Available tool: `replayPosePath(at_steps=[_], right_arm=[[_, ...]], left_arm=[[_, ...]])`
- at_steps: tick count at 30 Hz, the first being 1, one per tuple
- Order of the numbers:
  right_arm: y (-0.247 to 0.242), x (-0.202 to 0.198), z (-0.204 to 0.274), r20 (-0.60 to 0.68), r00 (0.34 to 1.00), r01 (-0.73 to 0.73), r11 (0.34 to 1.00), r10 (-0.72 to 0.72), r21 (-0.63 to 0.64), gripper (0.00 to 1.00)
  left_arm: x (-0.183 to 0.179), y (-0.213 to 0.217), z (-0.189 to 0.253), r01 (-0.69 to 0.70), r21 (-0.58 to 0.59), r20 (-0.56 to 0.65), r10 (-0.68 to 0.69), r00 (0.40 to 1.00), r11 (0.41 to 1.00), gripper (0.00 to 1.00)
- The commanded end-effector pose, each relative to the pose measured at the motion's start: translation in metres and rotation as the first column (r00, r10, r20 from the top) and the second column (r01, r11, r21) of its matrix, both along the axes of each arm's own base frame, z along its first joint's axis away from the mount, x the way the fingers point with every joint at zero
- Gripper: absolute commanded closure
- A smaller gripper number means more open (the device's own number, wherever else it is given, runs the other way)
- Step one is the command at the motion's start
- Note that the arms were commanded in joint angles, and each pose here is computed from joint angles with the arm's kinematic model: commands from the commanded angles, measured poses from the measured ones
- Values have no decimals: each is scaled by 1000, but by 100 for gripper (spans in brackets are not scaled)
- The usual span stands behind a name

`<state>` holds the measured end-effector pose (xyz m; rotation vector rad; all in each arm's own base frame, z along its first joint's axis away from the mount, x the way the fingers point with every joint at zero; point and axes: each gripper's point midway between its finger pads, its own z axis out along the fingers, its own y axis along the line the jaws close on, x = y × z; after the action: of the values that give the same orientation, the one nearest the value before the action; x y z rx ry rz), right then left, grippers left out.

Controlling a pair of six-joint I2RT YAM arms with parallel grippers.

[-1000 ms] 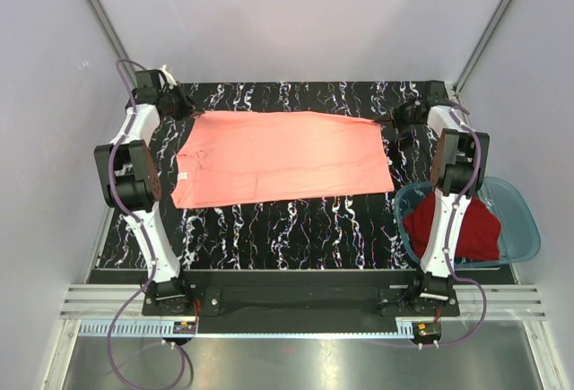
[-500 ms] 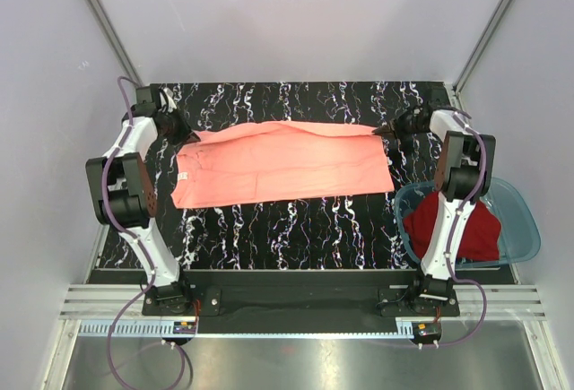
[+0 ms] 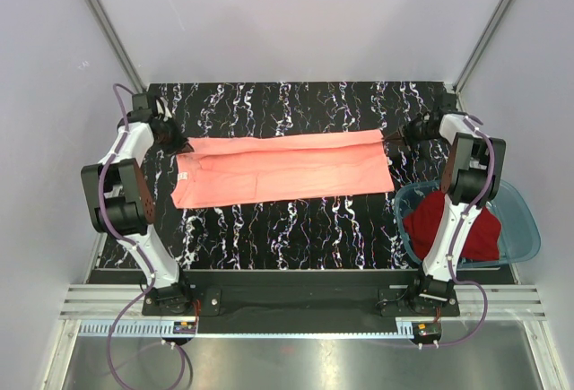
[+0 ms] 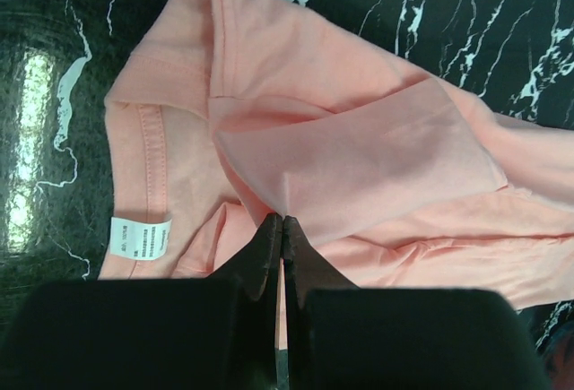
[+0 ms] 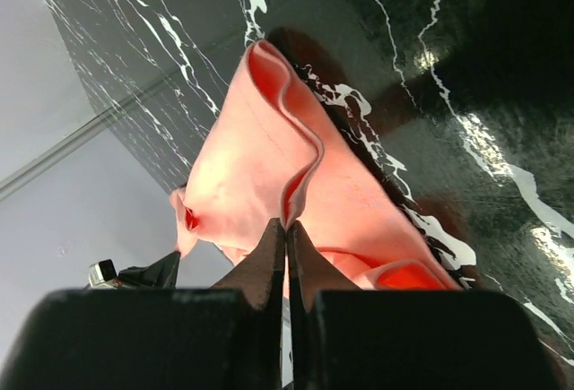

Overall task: Fold and stack the t-shirts
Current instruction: Fold the tshirt

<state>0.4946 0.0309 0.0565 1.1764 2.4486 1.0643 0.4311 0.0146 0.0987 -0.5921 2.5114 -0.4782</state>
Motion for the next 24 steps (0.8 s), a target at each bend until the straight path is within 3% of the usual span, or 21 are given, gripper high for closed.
replayPosePath(at_steps=[1, 24], right_arm=[[-2, -2, 24, 54, 998, -12, 1000, 13, -28, 100], [0, -23, 2, -6, 1000, -29, 999, 29, -35, 100]], left_arm=[[-3, 12, 12, -11, 61, 37, 9, 999, 998, 100], [-19, 14, -10, -15, 75, -36, 17, 999, 997, 100]])
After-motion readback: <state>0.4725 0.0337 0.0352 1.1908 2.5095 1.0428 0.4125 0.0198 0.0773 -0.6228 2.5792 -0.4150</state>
